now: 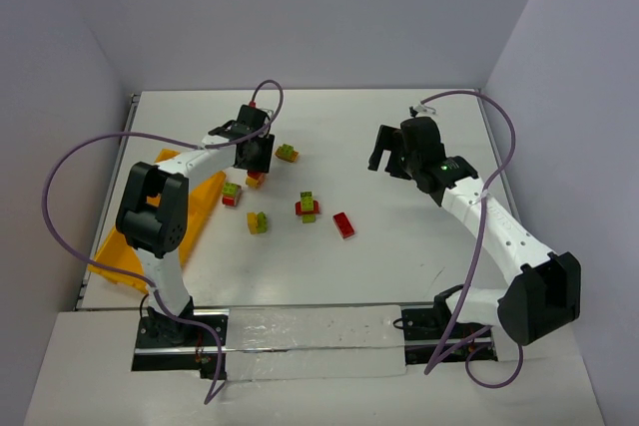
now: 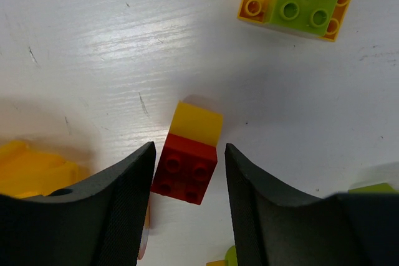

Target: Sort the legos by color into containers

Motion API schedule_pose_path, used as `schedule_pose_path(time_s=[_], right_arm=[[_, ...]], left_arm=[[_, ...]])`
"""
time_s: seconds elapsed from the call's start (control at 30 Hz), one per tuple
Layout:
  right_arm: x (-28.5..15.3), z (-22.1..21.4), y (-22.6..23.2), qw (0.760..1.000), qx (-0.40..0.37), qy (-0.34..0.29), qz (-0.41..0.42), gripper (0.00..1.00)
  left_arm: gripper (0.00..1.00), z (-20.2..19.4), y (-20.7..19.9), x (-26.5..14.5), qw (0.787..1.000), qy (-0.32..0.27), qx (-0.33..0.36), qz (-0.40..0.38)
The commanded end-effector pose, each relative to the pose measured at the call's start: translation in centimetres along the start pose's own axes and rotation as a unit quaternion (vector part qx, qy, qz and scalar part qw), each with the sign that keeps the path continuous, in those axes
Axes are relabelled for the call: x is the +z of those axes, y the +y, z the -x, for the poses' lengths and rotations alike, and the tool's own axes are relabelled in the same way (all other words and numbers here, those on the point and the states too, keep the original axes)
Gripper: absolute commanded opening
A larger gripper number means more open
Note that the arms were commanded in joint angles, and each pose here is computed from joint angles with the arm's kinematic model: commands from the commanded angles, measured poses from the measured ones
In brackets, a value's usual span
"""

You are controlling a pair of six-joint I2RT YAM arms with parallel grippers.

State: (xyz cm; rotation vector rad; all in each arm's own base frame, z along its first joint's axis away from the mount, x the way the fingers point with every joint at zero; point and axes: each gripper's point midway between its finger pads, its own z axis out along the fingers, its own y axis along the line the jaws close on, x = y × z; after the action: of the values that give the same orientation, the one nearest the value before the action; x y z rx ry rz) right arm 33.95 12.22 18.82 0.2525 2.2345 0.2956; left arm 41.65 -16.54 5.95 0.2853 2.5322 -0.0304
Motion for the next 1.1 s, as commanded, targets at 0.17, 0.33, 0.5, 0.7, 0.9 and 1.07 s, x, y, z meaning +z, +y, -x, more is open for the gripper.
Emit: schedule_pose_path(time_s=[0.17,0.33,0.5,0.7,0.9,1.07], right_arm=[[-0.5,1.1,0.6,1.0,0.002,-0.013,0.003,1.0],[-0.6,1.0,0.7,1.0,0.003,-0.011,0.007,1.0],[-0.7,1.0,1.0,1.0,0.005,-0.011,0.014,1.0],[-0.6,0.5,0.7,1.0,0.004,-0.008,0.012,1.0],[-0.6,0.5,0.6,1.0,0.003,-0.01,0.01,1.0],[-0.6,0.4,0.5,1.0,0.003,-0.01,0.008,1.0]], left_arm=[[0.26,2.2,-0.2,-0.7,1.0,-0.023,-0.021,-0.002],[0.0,2.8,-1.1,-1.8,0.999,-0.024,-0.03,-0.028],[0.0,3.5,-2.2,-3.3,0.997,-0.032,-0.04,-0.063],[0.0,2.4,-1.9,-2.6,0.998,-0.014,-0.047,-0.047],[0.28,1.6,-1.9,-1.7,0.998,-0.008,-0.064,-0.023],[0.78,0.4,-3.0,-0.9,0.997,0.006,-0.065,-0.026]])
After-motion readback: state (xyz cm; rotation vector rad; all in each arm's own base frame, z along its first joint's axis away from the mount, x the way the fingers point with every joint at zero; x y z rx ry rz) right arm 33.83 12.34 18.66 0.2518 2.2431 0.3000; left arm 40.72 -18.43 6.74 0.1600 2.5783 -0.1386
